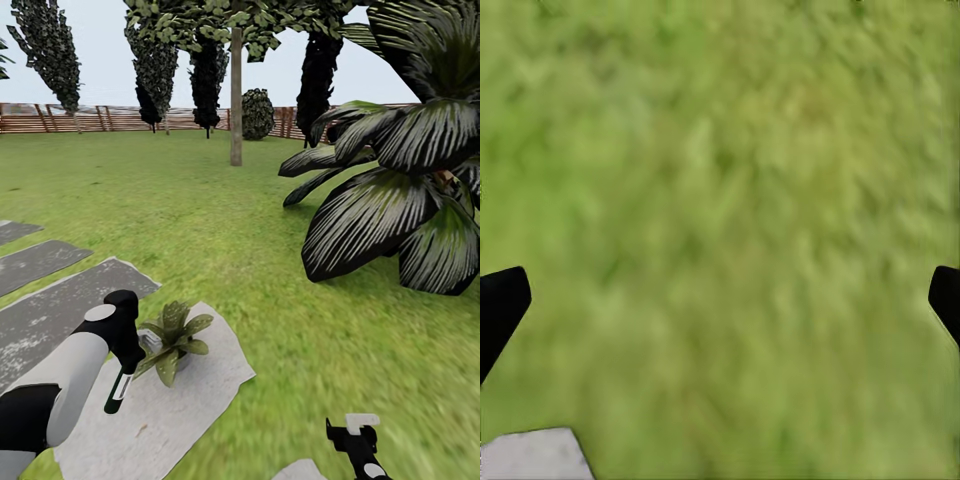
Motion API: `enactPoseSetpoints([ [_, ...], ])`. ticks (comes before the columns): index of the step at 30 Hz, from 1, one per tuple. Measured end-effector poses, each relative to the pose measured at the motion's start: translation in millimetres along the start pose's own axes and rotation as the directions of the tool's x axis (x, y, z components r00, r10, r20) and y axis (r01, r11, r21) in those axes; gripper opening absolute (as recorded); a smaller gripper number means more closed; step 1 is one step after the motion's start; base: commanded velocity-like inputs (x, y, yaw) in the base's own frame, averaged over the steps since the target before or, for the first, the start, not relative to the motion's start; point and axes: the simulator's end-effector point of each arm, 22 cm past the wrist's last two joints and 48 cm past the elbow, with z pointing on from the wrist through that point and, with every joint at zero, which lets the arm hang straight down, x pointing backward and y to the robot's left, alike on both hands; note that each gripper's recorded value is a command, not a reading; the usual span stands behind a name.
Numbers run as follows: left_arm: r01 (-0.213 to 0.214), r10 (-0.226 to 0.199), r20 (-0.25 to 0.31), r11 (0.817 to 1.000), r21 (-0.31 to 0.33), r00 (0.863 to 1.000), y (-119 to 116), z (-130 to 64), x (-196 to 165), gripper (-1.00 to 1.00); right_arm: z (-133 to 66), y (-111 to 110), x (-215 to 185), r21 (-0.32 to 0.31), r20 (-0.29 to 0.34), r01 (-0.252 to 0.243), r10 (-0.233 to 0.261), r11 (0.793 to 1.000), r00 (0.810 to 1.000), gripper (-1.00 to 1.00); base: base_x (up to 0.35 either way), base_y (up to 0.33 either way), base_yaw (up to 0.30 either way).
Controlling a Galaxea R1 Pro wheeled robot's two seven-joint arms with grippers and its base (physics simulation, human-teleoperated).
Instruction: Pick up the pesticide atomizer in the garden and spray insectifuge to fully cover both potted plants in the garden.
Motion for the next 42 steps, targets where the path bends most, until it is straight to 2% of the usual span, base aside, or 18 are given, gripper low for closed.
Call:
enactPoseSetpoints([
  [22, -0.002, 0.002, 0.0, 1.0, 0.003, 1.0, -1.2, 1.1, -1.2, -1.0, 0.1, 3.9, -0.4, -0.004, 0.0, -0.004, 0.004, 1.0, 1.0, 1.0, 0.001, 0.0, 0.254],
  [27, -0.003, 0.003, -0.007, 1.0, 0.007, 1.0, -1.4, 5.0, -1.6, -1.0, 0.9, 3.1, 3.2, -0.002, -0.007, -0.003, 0.002, 1.0, 1.0, 1.0, 0.001, -0.001, 0.02],
  [42, -0.001, 0.001, -0.011, 1.0, 0.013, 1.0, -2.0, 8.4, -2.2, -1.0, 1.6, -5.2, 9.2, 0.007, -0.018, 0.008, -0.008, 1.0, 1.0, 1.0, 0.124, -0.238, 0.004],
])
